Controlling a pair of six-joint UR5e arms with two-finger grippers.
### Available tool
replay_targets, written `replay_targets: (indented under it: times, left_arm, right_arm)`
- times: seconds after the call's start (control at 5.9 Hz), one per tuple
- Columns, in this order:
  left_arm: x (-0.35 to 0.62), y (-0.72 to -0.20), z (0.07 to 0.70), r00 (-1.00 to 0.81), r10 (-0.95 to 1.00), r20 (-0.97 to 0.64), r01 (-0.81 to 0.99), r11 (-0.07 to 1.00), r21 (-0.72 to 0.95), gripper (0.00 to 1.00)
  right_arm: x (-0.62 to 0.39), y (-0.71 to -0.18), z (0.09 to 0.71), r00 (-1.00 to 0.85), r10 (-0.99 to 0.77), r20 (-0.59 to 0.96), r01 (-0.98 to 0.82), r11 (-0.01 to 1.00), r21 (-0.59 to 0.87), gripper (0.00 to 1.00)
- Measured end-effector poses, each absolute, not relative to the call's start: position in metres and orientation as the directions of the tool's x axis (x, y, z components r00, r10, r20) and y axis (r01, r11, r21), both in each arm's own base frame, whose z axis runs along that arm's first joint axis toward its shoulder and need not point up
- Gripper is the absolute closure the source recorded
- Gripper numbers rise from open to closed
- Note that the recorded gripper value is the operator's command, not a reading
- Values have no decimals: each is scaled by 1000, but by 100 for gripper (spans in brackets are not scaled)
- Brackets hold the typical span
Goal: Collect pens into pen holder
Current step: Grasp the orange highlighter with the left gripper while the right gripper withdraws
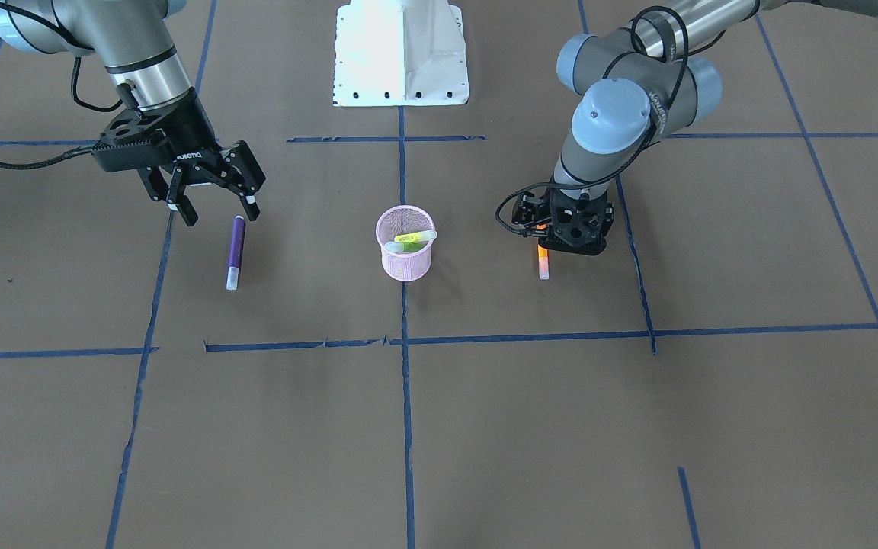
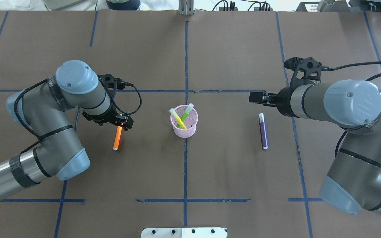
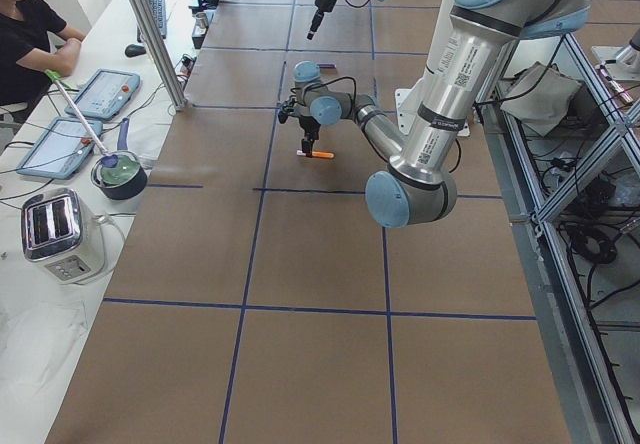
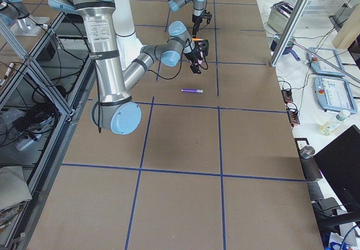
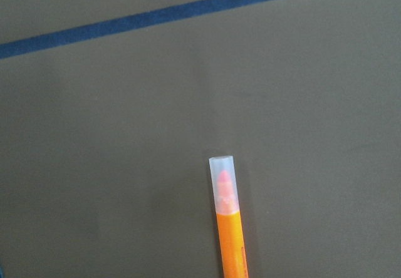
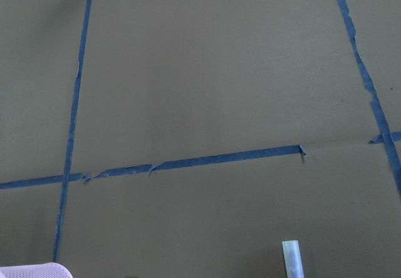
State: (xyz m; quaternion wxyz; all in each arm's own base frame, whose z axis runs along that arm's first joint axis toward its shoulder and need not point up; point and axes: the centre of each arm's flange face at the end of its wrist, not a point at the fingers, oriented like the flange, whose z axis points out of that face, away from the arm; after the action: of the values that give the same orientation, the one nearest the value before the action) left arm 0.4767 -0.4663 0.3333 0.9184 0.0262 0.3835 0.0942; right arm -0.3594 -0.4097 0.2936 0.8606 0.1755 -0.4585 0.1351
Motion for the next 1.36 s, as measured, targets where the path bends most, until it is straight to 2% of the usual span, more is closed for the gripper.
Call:
replay_targets:
  times: [0.17,0.51,0.85,1.02,1.19,1.36]
  left_arm:
    - [477,-473,336,692,183,-699,-150,983,109,20]
    - [476,-485,350,704,144,-695,-136,988,67,23]
    - [483,-491,352,709,135,-692,-136,989,54,30]
    - [490,-494,348,709,139,-692,-141,989,54,40]
    - [495,-496,345,708,143,-692,-145,988,56,58]
    - [497,-497,346,708,145,-691,-148,987,55,57]
  right_arm:
    - [-359,-410,296,545,71,835,-385,906,175,0]
    - [-360,-409,297,547,70,834,-381,908,174,0]
    - [-360,-409,298,549,70,833,-381,908,174,0]
    - [-360,-409,298,549,71,833,-382,907,175,0]
    - [-359,-410,298,549,71,833,-384,907,175,0]
    - [-359,-410,298,549,72,833,-385,906,176,0]
